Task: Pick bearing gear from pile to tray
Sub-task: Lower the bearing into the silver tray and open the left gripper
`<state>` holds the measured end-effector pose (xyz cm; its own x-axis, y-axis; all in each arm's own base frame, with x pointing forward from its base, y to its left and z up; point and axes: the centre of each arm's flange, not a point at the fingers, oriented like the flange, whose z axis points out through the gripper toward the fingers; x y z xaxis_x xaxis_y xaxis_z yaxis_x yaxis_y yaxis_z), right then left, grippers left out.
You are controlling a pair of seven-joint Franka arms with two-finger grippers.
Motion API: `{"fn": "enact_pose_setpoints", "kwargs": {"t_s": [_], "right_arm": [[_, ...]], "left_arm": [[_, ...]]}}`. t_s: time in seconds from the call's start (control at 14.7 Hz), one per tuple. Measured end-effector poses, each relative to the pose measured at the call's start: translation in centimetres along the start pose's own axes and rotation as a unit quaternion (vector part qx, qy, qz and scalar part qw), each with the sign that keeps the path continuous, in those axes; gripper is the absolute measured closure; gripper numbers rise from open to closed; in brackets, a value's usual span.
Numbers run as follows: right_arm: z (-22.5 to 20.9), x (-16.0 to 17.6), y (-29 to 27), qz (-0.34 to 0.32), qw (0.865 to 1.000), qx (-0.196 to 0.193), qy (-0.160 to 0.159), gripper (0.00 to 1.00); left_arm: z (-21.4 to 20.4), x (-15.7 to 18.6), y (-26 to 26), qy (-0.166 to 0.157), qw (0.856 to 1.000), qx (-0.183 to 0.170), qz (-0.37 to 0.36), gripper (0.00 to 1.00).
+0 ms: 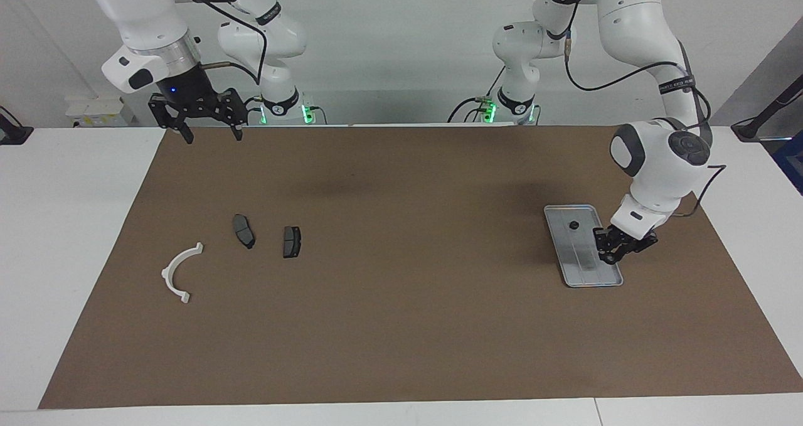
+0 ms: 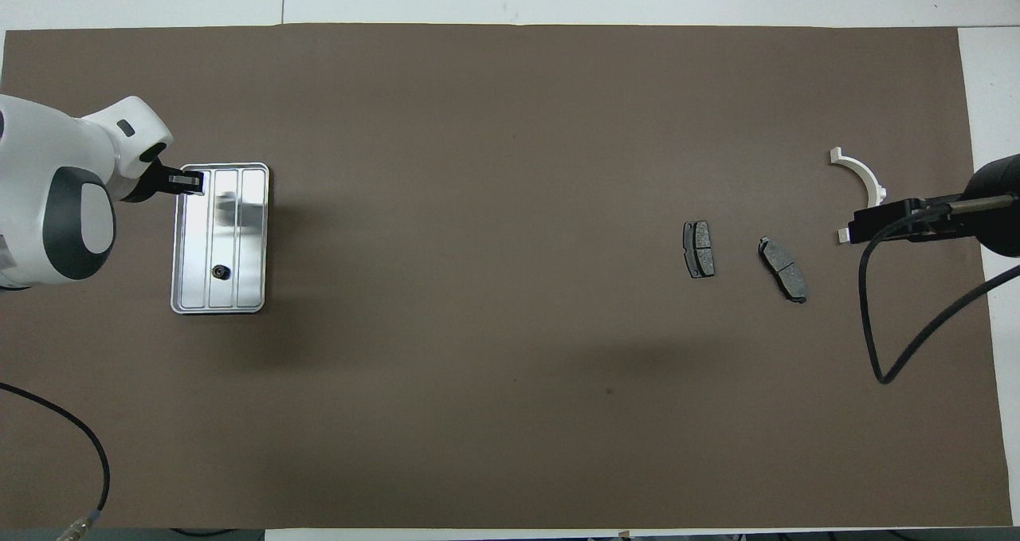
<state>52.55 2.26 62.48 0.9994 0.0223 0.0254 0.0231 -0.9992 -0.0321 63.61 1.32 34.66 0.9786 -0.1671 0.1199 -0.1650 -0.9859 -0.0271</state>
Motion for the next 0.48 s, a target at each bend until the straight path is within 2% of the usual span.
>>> {"fn": "enact_pose_setpoints", "kwargs": {"t_s": [0.48], "right_arm": [[0.0,0.0,-0.2,-0.001,1.0,0.0,0.0,0.0]], "left_arm": [[2.5,-1.4,1.2,0.002,1.0,-0.001,-0.001,0.66]]}}
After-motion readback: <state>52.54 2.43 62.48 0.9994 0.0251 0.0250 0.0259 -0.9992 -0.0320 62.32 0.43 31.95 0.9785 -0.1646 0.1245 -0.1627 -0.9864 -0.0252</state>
